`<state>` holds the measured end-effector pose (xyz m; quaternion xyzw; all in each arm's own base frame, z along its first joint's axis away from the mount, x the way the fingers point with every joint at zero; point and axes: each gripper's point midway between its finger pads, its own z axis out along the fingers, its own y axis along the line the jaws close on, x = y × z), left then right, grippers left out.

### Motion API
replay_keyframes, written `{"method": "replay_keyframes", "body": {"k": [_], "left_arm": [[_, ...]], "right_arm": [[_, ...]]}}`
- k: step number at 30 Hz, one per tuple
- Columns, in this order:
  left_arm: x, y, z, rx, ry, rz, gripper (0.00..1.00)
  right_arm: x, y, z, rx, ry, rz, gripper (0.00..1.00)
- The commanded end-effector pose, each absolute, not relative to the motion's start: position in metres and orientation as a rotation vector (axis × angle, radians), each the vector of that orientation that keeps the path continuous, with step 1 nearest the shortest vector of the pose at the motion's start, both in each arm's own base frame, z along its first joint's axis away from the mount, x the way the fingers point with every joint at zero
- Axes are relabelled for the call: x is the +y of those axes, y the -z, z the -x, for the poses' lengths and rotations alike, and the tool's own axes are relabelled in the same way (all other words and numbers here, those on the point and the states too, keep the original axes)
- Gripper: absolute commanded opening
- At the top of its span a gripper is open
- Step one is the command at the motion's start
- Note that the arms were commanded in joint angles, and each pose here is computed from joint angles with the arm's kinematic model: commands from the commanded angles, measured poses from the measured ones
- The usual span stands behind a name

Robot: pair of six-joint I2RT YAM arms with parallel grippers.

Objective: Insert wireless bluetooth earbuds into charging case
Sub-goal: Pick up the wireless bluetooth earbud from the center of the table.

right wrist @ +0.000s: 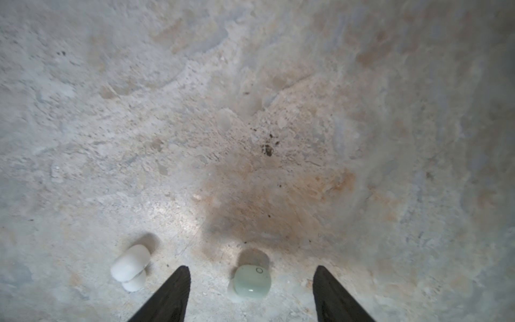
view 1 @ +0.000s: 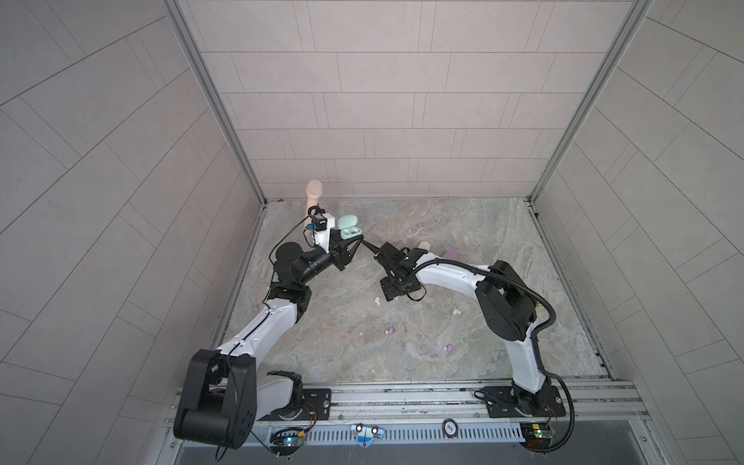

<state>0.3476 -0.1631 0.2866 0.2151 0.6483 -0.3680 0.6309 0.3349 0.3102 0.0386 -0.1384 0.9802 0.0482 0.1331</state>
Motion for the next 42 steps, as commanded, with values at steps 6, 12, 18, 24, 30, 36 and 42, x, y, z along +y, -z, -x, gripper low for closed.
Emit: {"method": "replay_keyframes", "body": {"k": [6,12,18,24,30,36,42], "left_arm": [[-0.162,-0.303,-0.343,1.447,0.826,-0.517,0.02],[-0.159,-0.303,-0.344,1.451,0.818,-0.512,0.02],[-0.156,-0.303,-0.343,1.450,0.811,-0.506,0.02],[-0.155,-0.301,-0.345,1.456,0.808,-0.497,0.02],[-0.155,-0.301,-0.345,1.455,0.812,-0.496,0.02],[-0.156,-0.302,-0.345,1.453,0.817,-0.495,0.02],[-0.155,-0.301,-0.345,1.454,0.817,-0.494,0.02]], "right_arm": [[0.304,-0.029,-0.319,2.962,-0.260,-0.022,0.67],[0.316,-0.028,-0.323,2.949,-0.335,-0.042,0.65],[0.326,-0.033,-0.323,2.954,-0.384,-0.022,0.64],[0.335,-0.034,-0.322,2.962,-0.405,0.019,0.64],[0.339,-0.036,-0.324,2.961,-0.390,0.080,0.64],[0.328,-0.036,-0.326,2.967,-0.280,0.107,0.62],[0.315,-0.039,-0.329,2.944,-0.155,0.130,0.51]]}}
